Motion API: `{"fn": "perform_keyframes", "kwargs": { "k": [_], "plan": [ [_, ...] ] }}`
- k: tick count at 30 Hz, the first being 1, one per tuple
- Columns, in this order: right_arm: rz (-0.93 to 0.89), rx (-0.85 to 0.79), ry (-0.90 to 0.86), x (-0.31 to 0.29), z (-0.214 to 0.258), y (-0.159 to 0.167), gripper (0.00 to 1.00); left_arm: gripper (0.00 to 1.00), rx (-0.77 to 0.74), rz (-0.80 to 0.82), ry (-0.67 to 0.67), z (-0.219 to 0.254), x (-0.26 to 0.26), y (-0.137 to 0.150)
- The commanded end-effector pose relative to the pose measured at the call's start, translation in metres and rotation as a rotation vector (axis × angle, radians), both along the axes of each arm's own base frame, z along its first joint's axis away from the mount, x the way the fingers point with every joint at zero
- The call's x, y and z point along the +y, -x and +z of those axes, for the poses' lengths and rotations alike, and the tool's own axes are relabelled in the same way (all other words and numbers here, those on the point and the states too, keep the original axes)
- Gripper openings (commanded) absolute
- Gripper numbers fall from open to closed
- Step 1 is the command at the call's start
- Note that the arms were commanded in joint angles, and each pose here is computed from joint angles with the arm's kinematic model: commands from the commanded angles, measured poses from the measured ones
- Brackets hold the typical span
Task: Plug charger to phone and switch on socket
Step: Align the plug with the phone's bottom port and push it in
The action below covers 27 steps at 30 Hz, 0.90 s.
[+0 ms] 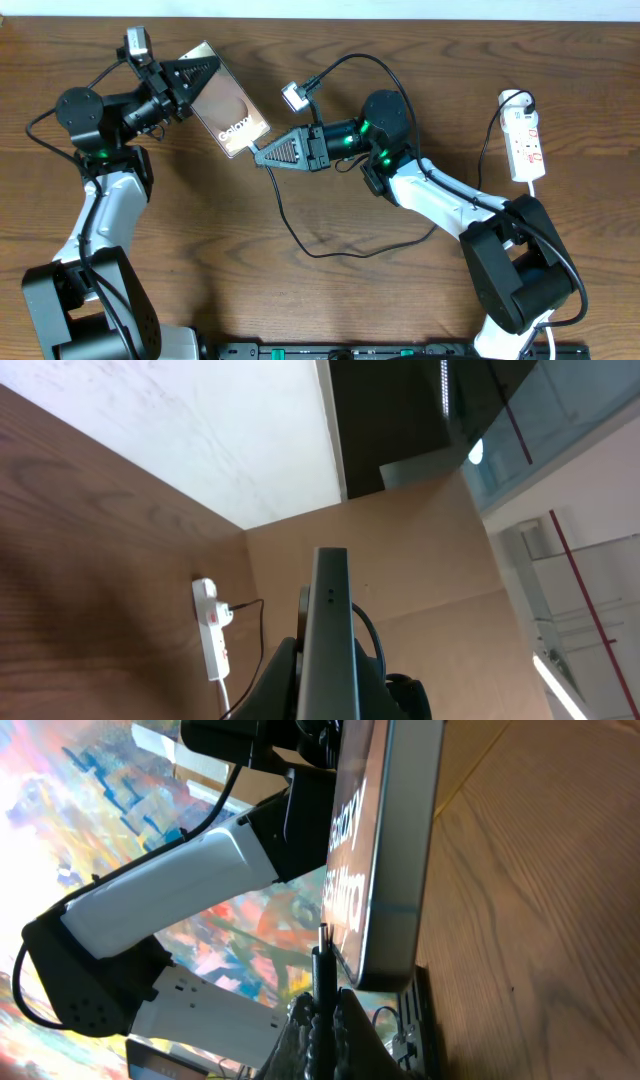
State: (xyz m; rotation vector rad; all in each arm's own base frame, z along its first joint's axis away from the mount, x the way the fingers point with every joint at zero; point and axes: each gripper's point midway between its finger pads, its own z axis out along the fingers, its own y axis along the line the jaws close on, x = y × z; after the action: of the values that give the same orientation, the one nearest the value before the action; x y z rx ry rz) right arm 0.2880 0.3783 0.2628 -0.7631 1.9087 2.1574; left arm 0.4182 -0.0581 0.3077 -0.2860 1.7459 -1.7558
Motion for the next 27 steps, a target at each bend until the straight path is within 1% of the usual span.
{"fn": "perform_keyframes", "kwargs": {
  "k": [1,5,8,27],
  "plan": [
    [-0.011,0.015,0.002,0.002,-0.001,-0.004,0.01,0.07,-0.024,0.001,0.002,0.012,-0.001,0.003],
    [-0.010,0.015,0.003,0.002,-0.001,-0.003,0.01,0.07,-0.028,0.074,0.021,0.015,0.011,-0.006],
    [-0.007,0.016,0.003,0.002,-0.001,-0.003,0.01,0.07,-0.027,0.092,0.025,0.016,0.016,-0.008],
    [-0.016,0.039,0.007,0.003,-0.001,-0.004,0.01,0.07,-0.004,0.054,0.029,0.014,0.012,-0.003]
  ]
}}
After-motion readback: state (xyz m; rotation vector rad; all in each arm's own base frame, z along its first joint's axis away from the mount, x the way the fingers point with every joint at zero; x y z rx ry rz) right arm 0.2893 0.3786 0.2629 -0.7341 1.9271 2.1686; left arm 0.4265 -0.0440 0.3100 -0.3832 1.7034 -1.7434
